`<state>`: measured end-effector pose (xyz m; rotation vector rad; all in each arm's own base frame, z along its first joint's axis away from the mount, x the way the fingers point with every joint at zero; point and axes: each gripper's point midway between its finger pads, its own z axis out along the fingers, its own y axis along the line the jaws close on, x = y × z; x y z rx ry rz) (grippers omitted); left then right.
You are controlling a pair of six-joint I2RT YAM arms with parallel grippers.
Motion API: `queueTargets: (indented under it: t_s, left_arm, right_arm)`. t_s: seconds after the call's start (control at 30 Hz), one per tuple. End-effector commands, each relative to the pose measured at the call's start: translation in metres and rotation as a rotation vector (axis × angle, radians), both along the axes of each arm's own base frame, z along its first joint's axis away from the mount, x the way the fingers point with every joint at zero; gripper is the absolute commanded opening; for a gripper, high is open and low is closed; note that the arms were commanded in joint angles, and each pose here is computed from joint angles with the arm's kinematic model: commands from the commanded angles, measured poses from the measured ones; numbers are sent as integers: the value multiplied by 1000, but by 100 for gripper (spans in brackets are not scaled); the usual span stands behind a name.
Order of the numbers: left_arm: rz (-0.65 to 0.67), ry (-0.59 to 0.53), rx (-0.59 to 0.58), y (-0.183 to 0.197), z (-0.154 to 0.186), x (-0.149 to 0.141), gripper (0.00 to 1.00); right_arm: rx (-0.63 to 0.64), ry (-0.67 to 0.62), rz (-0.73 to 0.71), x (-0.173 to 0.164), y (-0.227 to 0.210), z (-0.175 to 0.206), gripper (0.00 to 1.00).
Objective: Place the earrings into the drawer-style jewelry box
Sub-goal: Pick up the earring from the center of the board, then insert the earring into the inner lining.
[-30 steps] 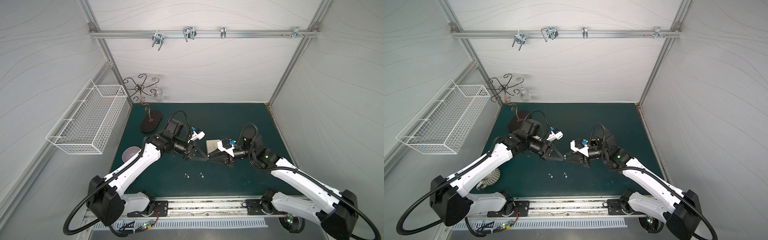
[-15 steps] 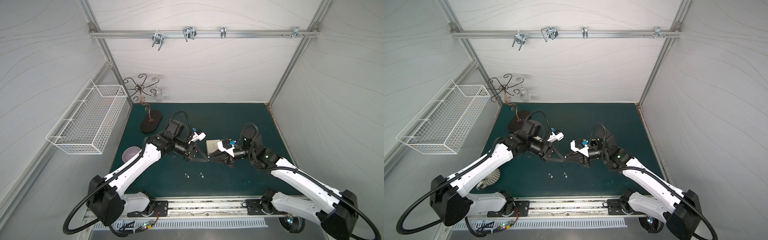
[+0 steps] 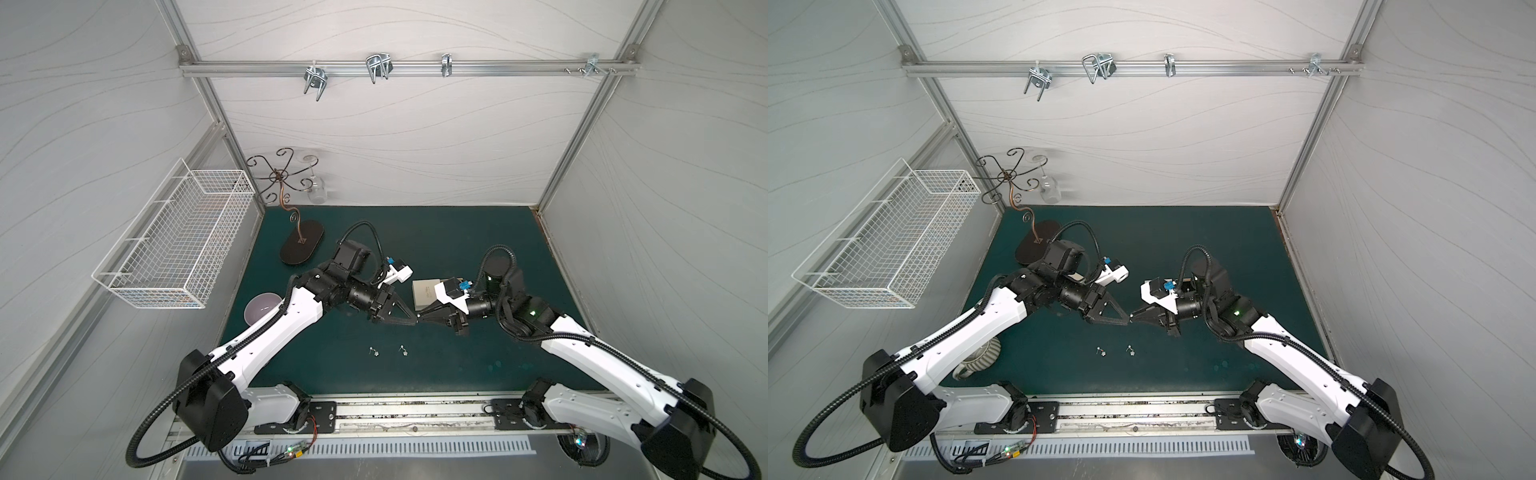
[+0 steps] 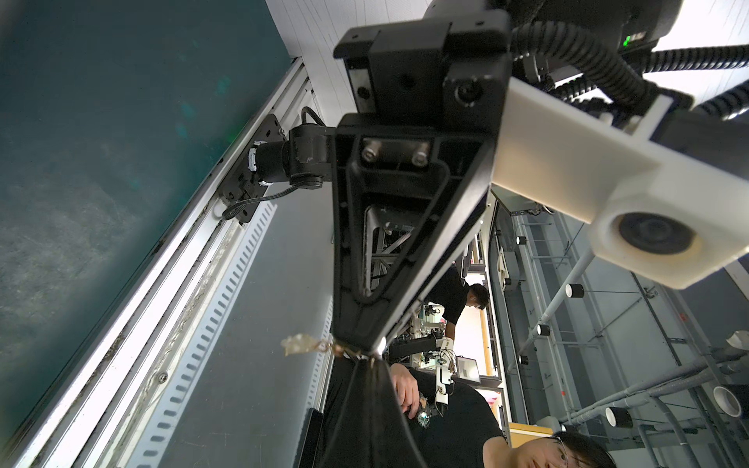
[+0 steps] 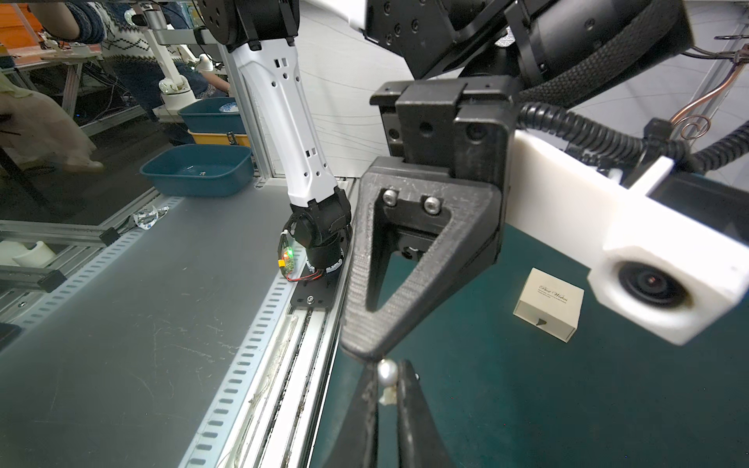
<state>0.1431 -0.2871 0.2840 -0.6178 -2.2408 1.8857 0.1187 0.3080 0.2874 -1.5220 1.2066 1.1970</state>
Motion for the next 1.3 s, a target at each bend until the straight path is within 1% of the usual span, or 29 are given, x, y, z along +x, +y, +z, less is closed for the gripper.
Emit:
queueTargets:
  t_s: [0.0, 0.07, 0.27, 0.33, 0.43, 0.5, 0.57, 0.67, 0.77, 0.87, 1.0, 1.2, 1.27]
  left_arm:
    - [-9, -33, -28, -3, 5, 3, 0]
    - [-7, -32, -25, -3, 4, 4, 0]
    - [4, -36, -21, -5, 3, 8, 0]
    - [15, -44, -20, -5, 4, 11, 9]
    - [54, -67, -19, 1, 8, 19, 26]
    - [103, -94, -11, 10, 10, 28, 33]
    - [155, -125, 12, 19, 10, 37, 36]
    - [235, -184, 93, 34, 3, 49, 37]
    - [290, -237, 200, 44, -13, 58, 38]
    - [309, -248, 242, 47, -23, 62, 38]
    - [324, -267, 291, 51, -37, 66, 38]
    - [321, -282, 330, 54, -54, 68, 38]
    - [322, -286, 339, 55, -58, 69, 38]
  right_arm:
    - [32, -37, 53, -9, 0, 13, 8]
    - [31, -37, 54, -9, -1, 12, 6]
    - [19, -11, 54, -11, -2, 8, 4]
    - [7, 4, 41, -10, -3, 5, 3]
    - [-19, 40, -1, -5, -6, -2, 3]
    - [-54, 80, -47, 2, -9, -9, 3]
    - [-92, 126, -94, 8, -12, -16, 3]
    - [-164, 209, -179, 20, -18, -30, 3]
    - [-244, 284, -256, 29, -25, -45, 4]
    - [-336, 348, -342, 40, -33, -61, 4]
    - [-438, 488, -468, 58, -48, -80, 4]
    - [-596, 611, -662, 85, -73, -108, 4]
    - [-635, 642, -703, 92, -79, -116, 5]
